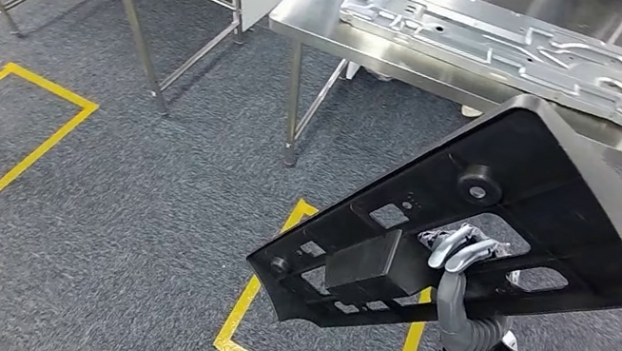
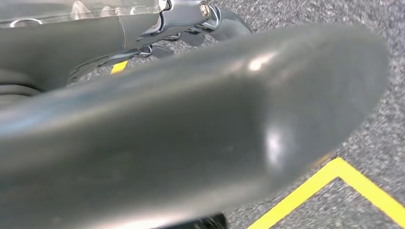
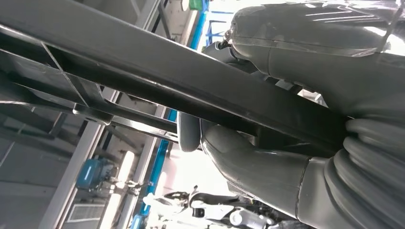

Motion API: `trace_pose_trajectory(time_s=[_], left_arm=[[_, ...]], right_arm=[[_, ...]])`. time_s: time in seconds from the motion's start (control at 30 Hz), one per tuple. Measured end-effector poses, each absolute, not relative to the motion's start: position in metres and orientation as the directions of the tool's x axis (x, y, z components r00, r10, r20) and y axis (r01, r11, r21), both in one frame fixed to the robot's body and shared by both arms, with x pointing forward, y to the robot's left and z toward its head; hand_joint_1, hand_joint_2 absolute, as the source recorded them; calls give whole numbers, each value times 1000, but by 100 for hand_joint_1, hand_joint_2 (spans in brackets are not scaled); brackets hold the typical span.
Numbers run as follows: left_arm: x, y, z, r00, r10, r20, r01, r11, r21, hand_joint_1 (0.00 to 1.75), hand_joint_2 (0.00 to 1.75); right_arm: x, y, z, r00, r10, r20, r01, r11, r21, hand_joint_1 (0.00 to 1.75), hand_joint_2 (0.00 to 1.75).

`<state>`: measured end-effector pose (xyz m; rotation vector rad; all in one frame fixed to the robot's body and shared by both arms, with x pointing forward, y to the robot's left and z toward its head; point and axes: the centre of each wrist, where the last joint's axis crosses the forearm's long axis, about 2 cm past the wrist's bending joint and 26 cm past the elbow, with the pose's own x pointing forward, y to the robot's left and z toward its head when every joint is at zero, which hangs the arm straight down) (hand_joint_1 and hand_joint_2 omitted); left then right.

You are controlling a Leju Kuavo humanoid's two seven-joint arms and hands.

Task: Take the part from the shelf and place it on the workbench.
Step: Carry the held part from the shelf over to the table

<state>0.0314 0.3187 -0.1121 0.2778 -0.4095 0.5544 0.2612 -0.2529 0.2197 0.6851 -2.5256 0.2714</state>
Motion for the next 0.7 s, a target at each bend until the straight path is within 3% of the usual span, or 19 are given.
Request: trace_pose_trajectory(time_s=[0.7], left_arm=[[34,319,-112,766,435,474,-534,841,91,0,0]], right_arm=[[250,-259,209,-750,-392,533,-491,870,-51,175,175]])
